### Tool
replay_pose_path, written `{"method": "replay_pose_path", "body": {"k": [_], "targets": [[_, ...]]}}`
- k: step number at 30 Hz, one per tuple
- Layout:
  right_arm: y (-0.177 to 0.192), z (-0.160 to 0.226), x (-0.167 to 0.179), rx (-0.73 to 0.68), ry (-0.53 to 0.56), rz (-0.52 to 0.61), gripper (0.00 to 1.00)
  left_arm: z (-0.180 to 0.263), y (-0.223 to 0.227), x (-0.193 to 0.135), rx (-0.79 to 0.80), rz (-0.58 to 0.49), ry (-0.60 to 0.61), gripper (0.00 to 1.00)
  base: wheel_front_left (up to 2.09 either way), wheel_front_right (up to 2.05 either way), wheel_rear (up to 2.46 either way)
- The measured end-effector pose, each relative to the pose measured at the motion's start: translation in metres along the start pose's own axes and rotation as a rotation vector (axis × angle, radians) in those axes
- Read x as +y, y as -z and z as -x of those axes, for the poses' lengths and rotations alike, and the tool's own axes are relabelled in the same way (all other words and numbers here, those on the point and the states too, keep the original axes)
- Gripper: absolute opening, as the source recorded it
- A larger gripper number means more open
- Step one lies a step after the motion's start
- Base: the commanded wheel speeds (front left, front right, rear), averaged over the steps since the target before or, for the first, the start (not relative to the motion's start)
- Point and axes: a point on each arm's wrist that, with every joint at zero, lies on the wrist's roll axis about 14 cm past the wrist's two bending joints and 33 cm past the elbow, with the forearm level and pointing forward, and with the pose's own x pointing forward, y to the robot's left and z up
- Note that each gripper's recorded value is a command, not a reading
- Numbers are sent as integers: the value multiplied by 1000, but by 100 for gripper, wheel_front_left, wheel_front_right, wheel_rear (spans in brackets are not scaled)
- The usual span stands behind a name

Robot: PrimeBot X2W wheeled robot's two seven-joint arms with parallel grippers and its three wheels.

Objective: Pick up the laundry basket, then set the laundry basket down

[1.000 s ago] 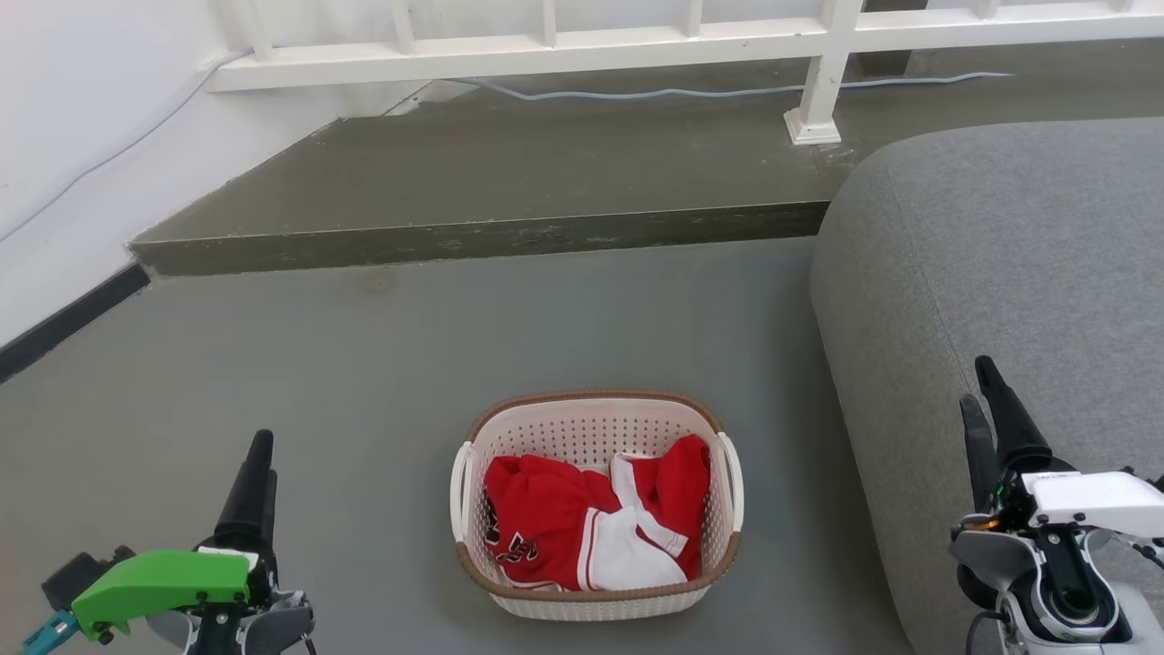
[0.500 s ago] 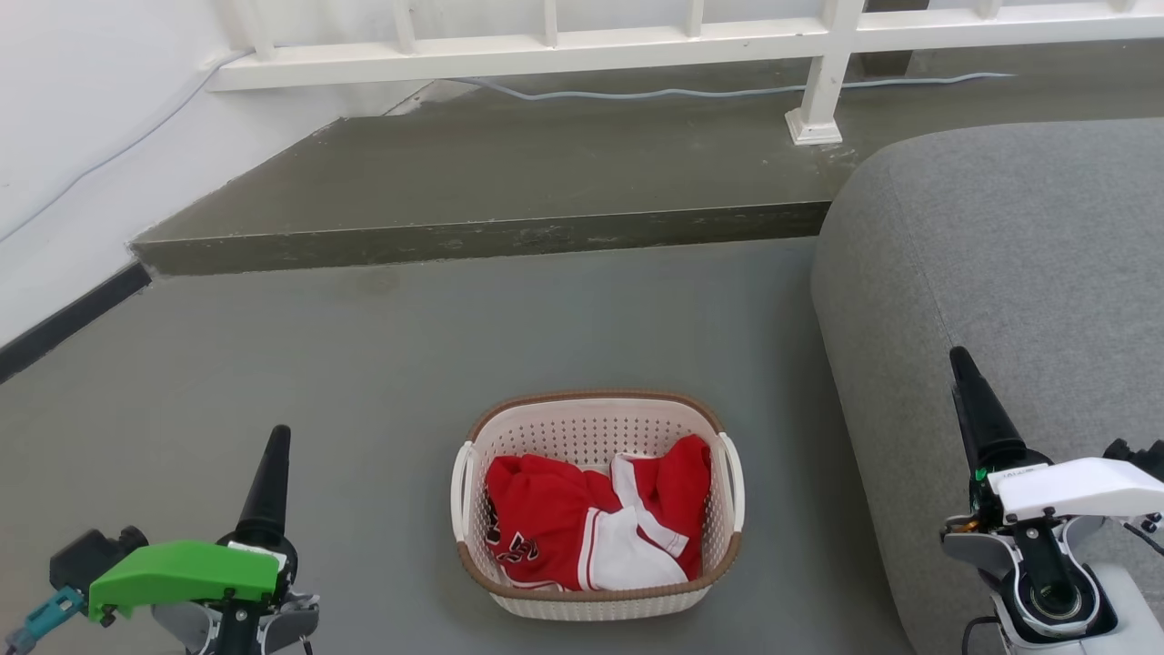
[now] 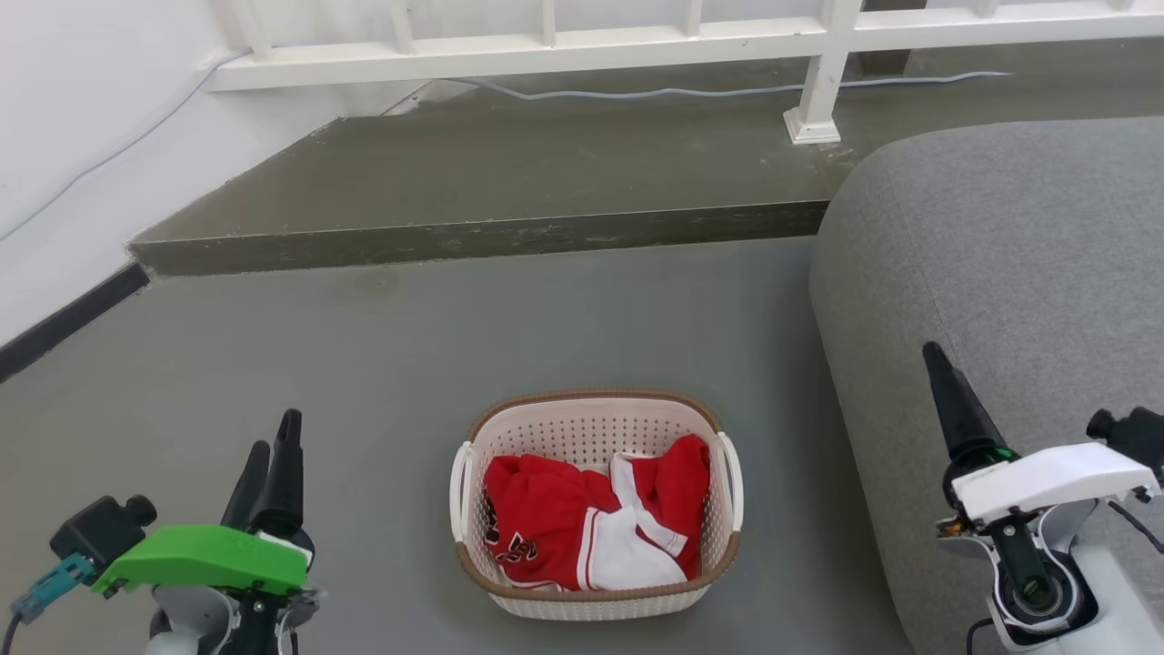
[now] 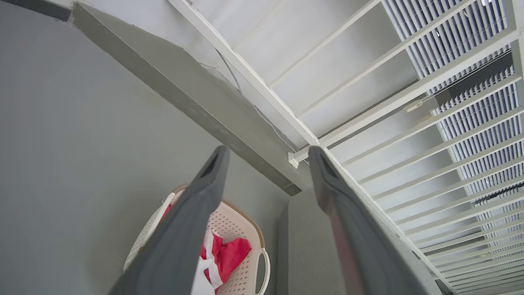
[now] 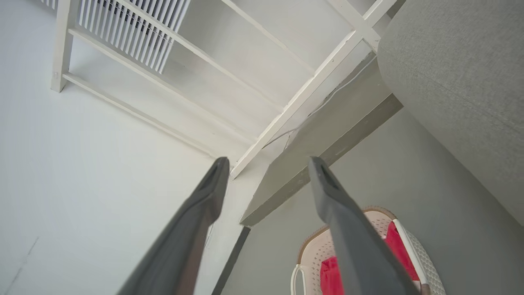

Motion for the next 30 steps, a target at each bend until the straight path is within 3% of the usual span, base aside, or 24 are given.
{"method": "replay_pose_path", "body": {"k": [9, 30], "targets": [[3, -2, 2, 9, 4, 152, 100, -2, 5, -10, 12, -197, 31, 100, 0, 0, 0], [9, -6, 23, -12, -68, 413, 100, -3, 13, -30, -16, -449, 97, 100, 0, 0, 0]]}}
